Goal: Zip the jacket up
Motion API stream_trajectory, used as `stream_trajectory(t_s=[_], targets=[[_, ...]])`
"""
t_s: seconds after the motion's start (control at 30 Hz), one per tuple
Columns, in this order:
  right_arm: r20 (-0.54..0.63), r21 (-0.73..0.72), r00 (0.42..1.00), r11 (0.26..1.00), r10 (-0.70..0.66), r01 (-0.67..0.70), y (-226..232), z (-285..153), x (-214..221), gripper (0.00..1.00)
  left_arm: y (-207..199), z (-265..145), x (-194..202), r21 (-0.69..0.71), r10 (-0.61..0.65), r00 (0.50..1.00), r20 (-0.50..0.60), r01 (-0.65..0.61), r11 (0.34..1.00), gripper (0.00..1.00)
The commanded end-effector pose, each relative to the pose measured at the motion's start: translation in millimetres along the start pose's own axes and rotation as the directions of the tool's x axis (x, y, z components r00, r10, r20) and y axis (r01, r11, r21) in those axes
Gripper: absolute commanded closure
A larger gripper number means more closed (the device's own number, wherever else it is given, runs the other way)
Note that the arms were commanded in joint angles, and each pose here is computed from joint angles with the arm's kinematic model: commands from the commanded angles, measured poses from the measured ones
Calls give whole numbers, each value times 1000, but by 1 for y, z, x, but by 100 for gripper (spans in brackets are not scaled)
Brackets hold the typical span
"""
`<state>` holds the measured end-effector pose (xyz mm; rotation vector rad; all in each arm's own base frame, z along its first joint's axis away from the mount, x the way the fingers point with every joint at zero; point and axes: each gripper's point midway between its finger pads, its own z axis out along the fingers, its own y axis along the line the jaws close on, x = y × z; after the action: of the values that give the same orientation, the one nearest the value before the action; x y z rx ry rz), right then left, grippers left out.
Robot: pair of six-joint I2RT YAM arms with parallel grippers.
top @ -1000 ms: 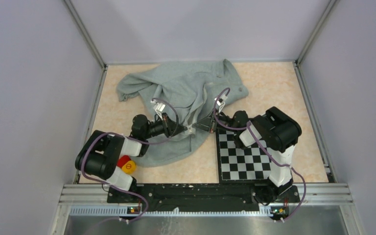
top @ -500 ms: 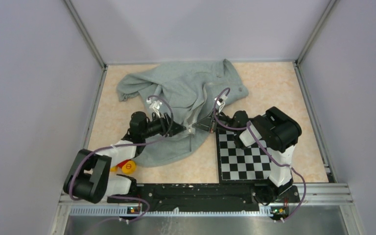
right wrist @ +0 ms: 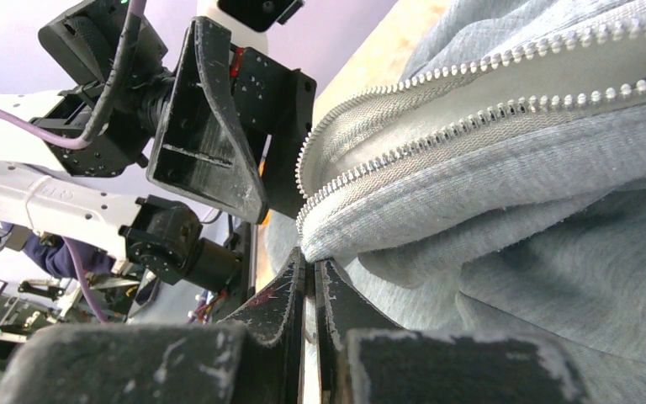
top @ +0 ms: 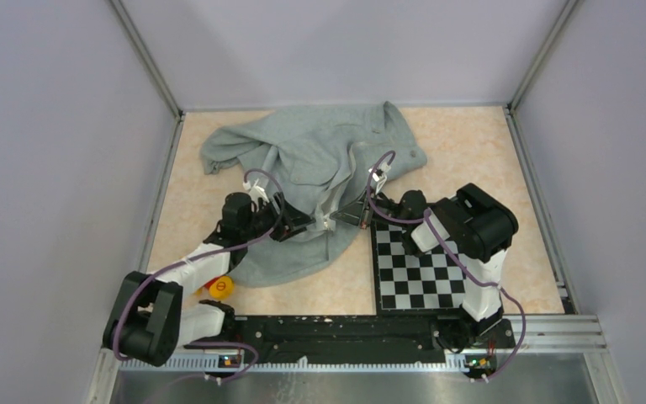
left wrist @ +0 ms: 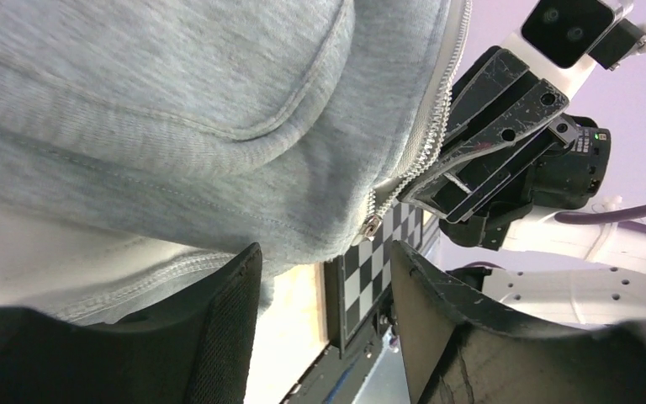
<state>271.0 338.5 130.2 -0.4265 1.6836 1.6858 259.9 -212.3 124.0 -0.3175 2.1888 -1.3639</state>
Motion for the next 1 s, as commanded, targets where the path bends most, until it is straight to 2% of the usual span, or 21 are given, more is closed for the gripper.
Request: stream_trajectory(t_s=[0.0, 0.13, 0.37, 0.6, 0.73, 0.87, 0.97], targets=[[123, -145, 977, 971, -173, 190, 46, 0, -32, 100, -17, 6, 2, 70, -17, 1000, -12, 18, 997, 40], [124, -148, 977, 970, -176, 194, 48, 0, -33, 100, -18, 17, 12, 64, 43, 998, -44, -40, 997, 44], [125, -151, 976, 969, -177, 195, 50, 0, -33, 100, -16, 21, 9, 49, 126, 992, -26, -124, 991, 44], [127, -152, 976, 969, -178, 196, 50, 0, -34, 100, -20, 28, 4, 65, 132, 991, -23, -130, 989, 47], [125, -152, 977, 969, -175, 193, 50, 0, -33, 100, -23, 31, 4, 89, 128, 991, -29, -125, 988, 55], [125, -152, 976, 969, -176, 195, 50, 0, -33, 100, -24, 29, 5, 102, 151, 988, -25, -148, 984, 73], [126, -151, 976, 969, -176, 195, 50, 0, -33, 100, -26, 27, 7, 117, 171, 985, -28, -167, 979, 83]])
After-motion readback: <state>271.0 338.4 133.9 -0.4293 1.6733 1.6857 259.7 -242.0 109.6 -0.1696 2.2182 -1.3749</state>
